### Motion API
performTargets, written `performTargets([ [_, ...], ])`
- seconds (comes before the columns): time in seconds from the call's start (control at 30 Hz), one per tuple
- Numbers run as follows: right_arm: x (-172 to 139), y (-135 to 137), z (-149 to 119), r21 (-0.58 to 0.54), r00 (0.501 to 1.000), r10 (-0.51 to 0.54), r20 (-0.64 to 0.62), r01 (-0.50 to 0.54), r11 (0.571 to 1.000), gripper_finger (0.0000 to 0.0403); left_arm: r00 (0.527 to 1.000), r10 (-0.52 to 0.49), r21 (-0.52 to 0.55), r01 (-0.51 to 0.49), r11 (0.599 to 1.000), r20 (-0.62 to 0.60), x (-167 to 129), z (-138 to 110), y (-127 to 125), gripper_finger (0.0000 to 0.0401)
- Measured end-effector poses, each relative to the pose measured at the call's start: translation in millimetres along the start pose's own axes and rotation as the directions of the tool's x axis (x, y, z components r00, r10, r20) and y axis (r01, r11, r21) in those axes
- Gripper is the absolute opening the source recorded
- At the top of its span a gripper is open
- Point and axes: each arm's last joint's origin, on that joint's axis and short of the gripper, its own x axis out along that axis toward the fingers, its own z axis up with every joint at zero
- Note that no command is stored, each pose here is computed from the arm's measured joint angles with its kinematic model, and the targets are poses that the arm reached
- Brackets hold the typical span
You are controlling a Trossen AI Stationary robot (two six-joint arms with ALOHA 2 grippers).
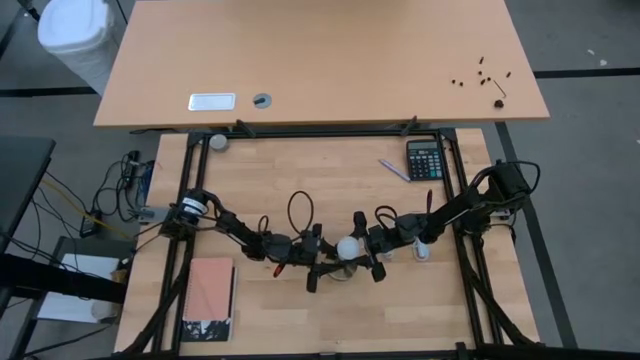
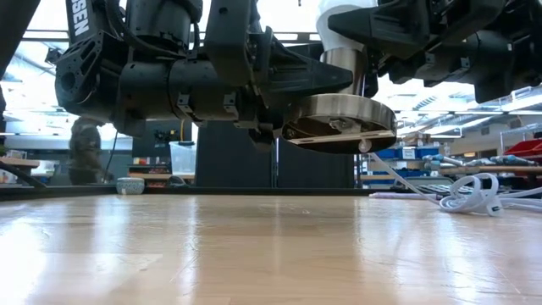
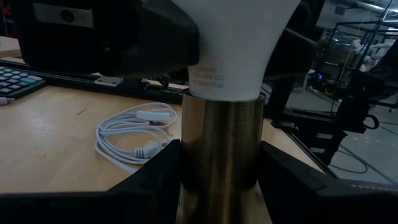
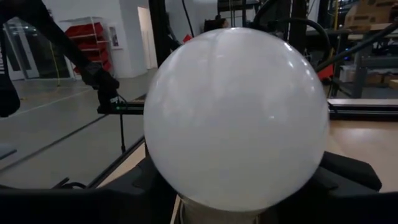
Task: Screw lightbulb
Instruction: Insert the lightbulb on the lamp
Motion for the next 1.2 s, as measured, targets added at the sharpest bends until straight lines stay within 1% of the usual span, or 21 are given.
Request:
performTargets([
  [0.17,0,0,0,0.000,1.000,-0.017,0.001,0.017,1.000,0.0217,1.000,0.006,0.000,-0.006,1.000,0.000,0,0,0,0.0183],
  [0.27,0,3,0,0.001,0.999,-0.054,0.003,0.054,0.999,0.0217,1.000,0.024,0.003,-0.024,1.000,0.000,0,0,1,0.0183],
  [0.47,-2,14,-3,-0.007,0.981,-0.194,-0.007,0.194,0.981,0.0217,0.992,0.123,0.022,-0.123,0.992,0.012,0,-1,3,0.0183],
  [0.63,-3,20,-4,-0.010,0.941,-0.337,-0.006,0.337,0.941,0.0217,0.972,0.232,0.051,-0.233,0.971,0.032,-1,-1,4,0.0183],
  [0.77,5,21,-4,-0.011,0.899,-0.436,-0.051,0.436,0.900,0.0217,0.940,0.338,0.067,-0.340,0.938,0.033,-2,-3,4,0.0183],
  [0.87,15,19,-3,-0.032,0.848,-0.518,-0.114,0.518,0.855,0.0216,0.910,0.414,0.093,-0.413,0.906,0.011,4,-4,4,0.0183],
  [0.93,20,19,0,-0.038,0.823,-0.552,-0.137,0.552,0.833,0.0216,0.890,0.456,0.127,-0.453,0.883,0.001,10,-2,1,0.0183],
  [1.07,27,20,6,-0.023,0.786,-0.604,-0.134,0.607,0.795,0.0216,0.844,0.536,0.162,-0.531,0.832,0.016,16,2,-6,0.0183],
  [1.2,26,22,8,0.039,0.733,-0.671,-0.109,0.678,0.734,0.0216,0.807,0.589,0.165,-0.587,0.793,0.042,16,4,-9,0.0183],
])
